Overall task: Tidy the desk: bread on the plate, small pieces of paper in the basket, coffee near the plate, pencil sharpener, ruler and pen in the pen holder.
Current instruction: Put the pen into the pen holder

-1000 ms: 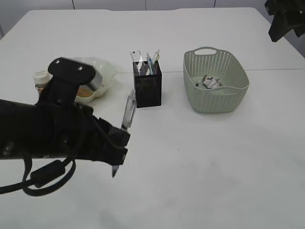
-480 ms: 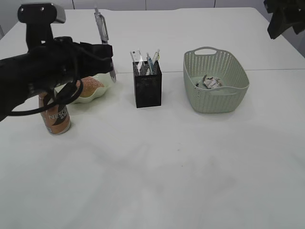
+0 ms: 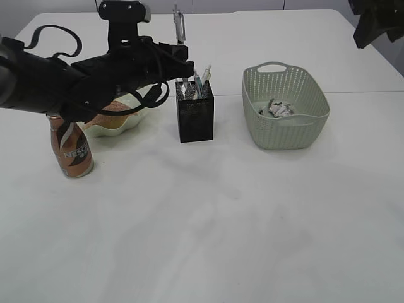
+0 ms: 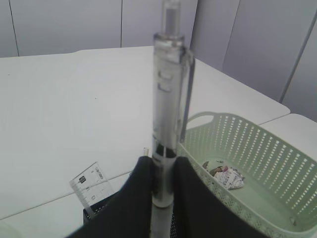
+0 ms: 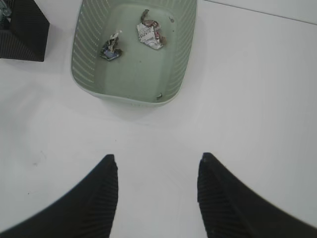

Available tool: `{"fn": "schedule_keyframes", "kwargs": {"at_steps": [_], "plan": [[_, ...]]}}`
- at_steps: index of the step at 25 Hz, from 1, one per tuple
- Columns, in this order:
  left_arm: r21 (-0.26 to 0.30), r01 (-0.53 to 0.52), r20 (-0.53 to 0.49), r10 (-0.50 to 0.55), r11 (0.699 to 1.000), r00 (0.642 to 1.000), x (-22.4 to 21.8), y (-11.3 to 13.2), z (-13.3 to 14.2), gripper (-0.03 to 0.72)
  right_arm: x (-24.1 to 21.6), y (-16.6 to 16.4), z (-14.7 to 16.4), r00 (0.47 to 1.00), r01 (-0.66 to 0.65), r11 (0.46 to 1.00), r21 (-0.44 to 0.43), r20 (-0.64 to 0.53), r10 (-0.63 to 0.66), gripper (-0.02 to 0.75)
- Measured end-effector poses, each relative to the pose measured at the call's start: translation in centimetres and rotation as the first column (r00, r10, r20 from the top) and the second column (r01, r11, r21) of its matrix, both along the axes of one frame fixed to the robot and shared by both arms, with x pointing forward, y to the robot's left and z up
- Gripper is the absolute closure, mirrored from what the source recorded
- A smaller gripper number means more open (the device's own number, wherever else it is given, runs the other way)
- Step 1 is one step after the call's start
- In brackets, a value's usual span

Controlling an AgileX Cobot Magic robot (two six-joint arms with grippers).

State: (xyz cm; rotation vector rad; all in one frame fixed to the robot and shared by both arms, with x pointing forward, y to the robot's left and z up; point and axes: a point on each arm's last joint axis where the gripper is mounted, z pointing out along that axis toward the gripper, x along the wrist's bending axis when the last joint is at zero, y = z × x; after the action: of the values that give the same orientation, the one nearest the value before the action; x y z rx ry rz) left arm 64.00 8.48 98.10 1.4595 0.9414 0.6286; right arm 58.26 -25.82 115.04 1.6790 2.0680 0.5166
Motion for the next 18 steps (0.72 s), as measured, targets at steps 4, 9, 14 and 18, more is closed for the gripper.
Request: {"fn": "schedule_keyframes", "kwargs": {"at_steps": [4,9,14,18], "plan": [[0.014,0.005,0.004,-0.005,1.000,1.000,1.5,-0.8,-0.5,0.623,0.1,0.0,0.1,1.000,-0.001,1.000,0.001,0.010,0.001,0.353],[0.028,0.005,-0.001,-0.005,1.000,1.000,2.7,-1.4,-1.1,0.622,0.1,0.0,0.1,1.000,-0.001,1.000,0.001,0.018,0.001,0.353],[0.050,0.007,-0.028,-0.006,0.999,1.000,3.3,-1.7,-2.5,0.622,0.2,0.0,0.1,1.000,-0.001,1.000,0.001,0.022,0.001,0.353],[0.065,0.010,-0.036,-0.008,0.998,0.999,3.3,-1.7,-2.8,0.622,0.2,0.0,0.1,1.000,-0.001,1.000,0.001,0.023,0.001,0.353]]}}
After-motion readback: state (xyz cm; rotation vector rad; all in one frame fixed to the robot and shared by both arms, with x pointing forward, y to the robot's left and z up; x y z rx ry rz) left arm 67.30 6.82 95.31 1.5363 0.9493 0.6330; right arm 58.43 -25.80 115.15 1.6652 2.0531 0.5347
